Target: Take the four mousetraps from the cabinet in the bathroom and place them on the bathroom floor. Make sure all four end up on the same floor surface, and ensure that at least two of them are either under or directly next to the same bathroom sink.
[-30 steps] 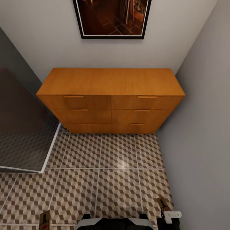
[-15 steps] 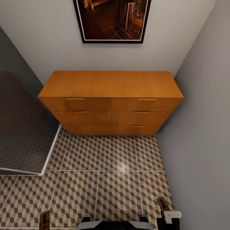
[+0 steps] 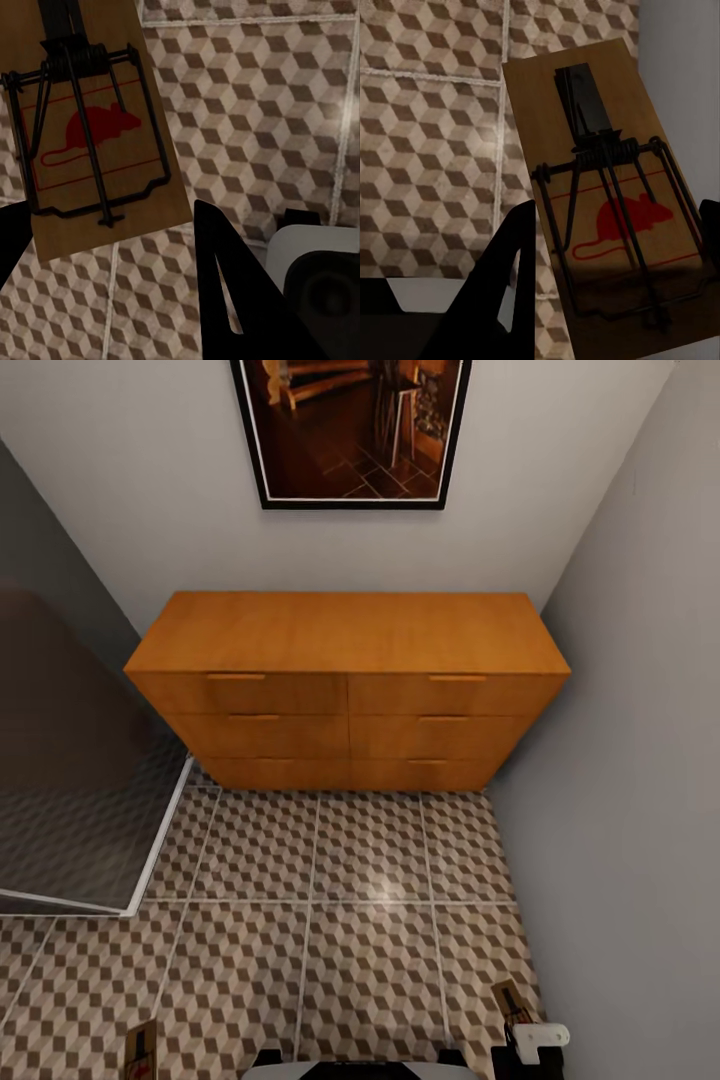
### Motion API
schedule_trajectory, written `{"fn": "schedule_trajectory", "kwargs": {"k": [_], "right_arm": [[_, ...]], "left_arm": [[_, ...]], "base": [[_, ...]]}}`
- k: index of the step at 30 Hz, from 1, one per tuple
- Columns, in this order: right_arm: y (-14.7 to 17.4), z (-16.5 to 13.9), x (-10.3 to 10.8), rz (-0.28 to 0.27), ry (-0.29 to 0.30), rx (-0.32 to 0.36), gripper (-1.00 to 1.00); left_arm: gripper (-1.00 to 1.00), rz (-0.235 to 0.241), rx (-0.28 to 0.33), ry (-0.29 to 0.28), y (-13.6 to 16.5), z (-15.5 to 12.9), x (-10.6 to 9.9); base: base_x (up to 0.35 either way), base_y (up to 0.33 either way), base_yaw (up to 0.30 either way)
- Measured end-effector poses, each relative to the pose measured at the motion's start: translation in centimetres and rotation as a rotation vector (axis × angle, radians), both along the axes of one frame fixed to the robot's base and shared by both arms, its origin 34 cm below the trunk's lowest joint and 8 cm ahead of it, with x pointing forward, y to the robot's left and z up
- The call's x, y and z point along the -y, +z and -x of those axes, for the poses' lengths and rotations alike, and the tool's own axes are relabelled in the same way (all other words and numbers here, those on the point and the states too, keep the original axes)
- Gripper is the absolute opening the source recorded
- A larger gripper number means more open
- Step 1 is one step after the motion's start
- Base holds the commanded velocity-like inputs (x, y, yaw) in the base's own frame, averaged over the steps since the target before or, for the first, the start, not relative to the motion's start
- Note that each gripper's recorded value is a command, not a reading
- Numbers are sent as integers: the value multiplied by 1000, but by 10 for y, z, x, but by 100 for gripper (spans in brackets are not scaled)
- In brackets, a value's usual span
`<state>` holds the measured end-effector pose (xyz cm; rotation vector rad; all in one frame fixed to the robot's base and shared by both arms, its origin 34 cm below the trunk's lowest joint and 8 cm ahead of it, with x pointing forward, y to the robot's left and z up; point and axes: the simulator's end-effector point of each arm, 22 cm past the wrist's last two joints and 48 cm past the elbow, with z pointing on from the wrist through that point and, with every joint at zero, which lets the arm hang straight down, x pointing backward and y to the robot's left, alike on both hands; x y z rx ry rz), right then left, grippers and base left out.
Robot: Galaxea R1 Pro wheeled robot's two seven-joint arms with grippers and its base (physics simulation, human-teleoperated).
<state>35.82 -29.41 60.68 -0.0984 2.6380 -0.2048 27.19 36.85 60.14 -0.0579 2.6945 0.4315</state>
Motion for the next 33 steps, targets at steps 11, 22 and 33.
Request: {"fn": "schedule_trajectory", "kwargs": {"k": [11,22,33], "right_arm": [[4,-6,0,1,1,17,-100],[7,-9,0,2,2,26,-100],[11,-15,-1,0,2,41,-100]], "left_arm": [[-100,0,18,0,3,-7,0],[-100,-1,34,0,6,-14,0],[-100,9,51,2,8,-20,7]], "base": [[0,0,0],[0,0,0],[0,0,0]]}}
